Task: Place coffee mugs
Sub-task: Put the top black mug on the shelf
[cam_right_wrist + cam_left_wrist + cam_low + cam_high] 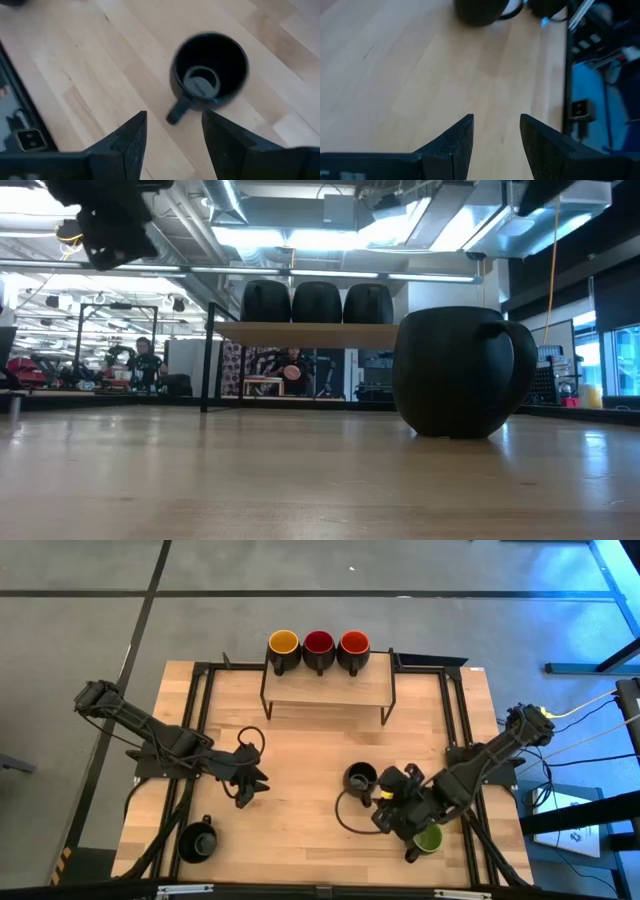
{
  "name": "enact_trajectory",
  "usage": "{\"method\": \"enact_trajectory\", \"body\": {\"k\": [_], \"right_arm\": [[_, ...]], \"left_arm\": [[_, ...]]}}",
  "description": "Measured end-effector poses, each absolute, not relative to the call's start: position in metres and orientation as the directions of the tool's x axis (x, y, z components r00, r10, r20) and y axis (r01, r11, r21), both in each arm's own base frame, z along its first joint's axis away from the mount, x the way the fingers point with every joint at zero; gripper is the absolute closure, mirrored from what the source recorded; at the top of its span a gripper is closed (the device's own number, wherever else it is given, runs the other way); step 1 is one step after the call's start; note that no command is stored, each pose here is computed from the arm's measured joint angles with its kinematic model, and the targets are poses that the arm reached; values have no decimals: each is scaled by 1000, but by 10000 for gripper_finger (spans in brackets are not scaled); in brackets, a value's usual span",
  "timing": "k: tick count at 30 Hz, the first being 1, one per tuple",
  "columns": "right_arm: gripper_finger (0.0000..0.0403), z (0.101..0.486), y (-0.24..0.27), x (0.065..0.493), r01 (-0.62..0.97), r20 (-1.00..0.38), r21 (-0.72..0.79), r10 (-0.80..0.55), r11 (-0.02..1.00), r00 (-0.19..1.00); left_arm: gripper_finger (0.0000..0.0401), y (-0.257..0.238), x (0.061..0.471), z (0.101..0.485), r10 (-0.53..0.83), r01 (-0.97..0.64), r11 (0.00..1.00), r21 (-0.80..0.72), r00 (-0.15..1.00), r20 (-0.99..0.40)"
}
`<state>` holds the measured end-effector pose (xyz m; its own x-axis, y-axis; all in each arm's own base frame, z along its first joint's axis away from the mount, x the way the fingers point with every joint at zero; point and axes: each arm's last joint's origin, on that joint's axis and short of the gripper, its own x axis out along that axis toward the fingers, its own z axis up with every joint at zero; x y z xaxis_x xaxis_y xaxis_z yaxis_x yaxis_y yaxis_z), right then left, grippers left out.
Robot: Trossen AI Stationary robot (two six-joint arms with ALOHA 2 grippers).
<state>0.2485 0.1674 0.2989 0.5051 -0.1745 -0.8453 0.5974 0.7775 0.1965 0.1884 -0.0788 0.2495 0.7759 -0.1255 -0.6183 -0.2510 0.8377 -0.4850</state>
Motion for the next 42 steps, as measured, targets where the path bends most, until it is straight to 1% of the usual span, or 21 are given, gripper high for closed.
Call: {"method": "enact_trajectory", "body": {"k": [3,7,13,16,22,28,37,42], "right_arm": [[226,297,171,239,619,-860,163,-196,768,470],[226,285,176,229,630,-882,122,-208,767,424],[226,243,174,218,629,-940,62,-166,775,297],[226,226,170,213,628,-946,34,-179,777,272],[226,198,151,217,567,-925,-44,-248,822,288],[226,179,133,229,438,-915,-71,-234,896,329],[226,180,120,253,251,-873,-75,-185,965,451],[226,175,116,269,215,-851,-55,-158,975,501]], "left_arm": [[245,-80,191,254,-138,-225,827,-516,808,-573],[245,-81,194,258,-128,-214,819,-532,836,-533],[245,-81,196,261,-134,-193,810,-554,859,-495],[245,-82,196,262,-130,-192,810,-555,863,-488],[245,-75,200,263,-74,-218,817,-534,879,-472],[245,-70,205,259,-68,-226,826,-517,870,-489],[245,-71,209,255,-63,-223,845,-487,861,-504],[245,-68,210,255,-48,-232,848,-477,862,-504]]}}
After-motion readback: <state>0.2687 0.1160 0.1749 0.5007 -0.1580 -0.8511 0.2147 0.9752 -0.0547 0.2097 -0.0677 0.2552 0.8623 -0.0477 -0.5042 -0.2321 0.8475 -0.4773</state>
